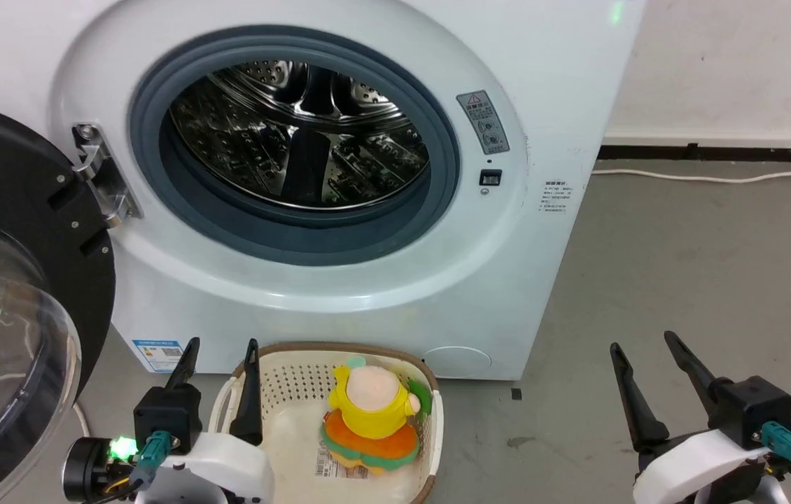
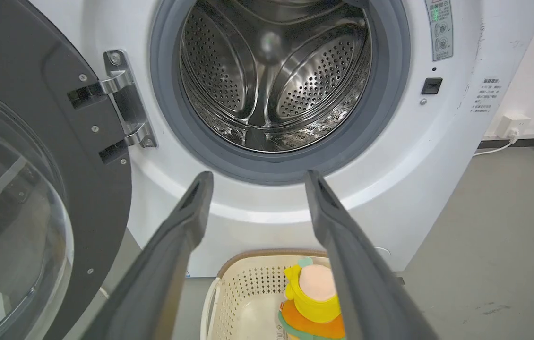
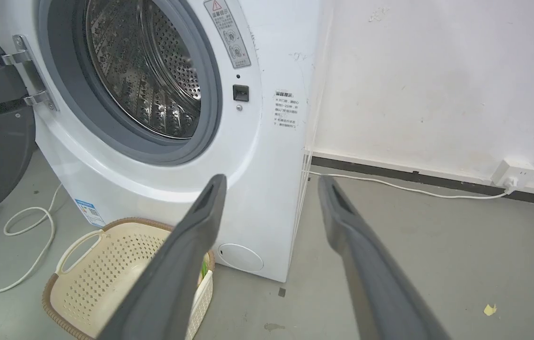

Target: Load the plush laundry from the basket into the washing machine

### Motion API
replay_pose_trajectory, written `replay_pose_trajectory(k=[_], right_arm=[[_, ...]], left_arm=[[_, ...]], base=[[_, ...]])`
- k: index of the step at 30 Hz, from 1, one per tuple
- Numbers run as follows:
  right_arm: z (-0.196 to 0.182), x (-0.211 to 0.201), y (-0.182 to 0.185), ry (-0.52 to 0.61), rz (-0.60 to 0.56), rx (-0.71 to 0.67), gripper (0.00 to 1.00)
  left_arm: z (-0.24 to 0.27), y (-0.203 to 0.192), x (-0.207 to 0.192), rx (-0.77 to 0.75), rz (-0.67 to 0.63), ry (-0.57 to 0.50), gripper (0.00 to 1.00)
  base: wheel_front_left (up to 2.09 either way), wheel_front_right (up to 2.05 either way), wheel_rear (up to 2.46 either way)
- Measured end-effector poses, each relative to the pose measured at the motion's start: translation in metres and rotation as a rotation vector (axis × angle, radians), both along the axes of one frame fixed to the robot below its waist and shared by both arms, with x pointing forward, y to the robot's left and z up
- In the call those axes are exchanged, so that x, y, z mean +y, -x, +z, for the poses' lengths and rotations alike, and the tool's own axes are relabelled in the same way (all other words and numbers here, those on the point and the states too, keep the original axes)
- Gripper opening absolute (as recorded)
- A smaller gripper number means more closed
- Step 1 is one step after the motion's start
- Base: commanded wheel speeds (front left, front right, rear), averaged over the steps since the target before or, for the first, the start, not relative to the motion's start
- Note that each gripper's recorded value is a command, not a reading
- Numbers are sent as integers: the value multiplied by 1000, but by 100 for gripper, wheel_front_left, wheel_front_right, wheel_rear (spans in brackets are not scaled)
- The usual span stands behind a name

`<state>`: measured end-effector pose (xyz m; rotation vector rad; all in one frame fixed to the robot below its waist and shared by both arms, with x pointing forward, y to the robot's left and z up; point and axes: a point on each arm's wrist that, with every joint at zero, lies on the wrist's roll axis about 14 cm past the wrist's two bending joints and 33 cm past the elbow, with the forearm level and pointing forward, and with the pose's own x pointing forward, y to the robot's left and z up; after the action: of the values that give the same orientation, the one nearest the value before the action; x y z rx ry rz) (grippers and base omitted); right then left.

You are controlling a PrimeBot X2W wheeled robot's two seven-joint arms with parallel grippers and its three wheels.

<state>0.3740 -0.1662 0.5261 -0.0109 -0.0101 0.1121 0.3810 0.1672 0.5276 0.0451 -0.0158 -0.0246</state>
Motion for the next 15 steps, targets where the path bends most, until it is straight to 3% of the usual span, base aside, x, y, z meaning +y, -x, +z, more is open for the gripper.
replay_pose_trajectory(k=[15], right_arm=[[-17,-13,-14,-34,-39,33,100]], left_arm=[[-48,-27,-21,123,-64,12,100]], base=[[0,0,0]])
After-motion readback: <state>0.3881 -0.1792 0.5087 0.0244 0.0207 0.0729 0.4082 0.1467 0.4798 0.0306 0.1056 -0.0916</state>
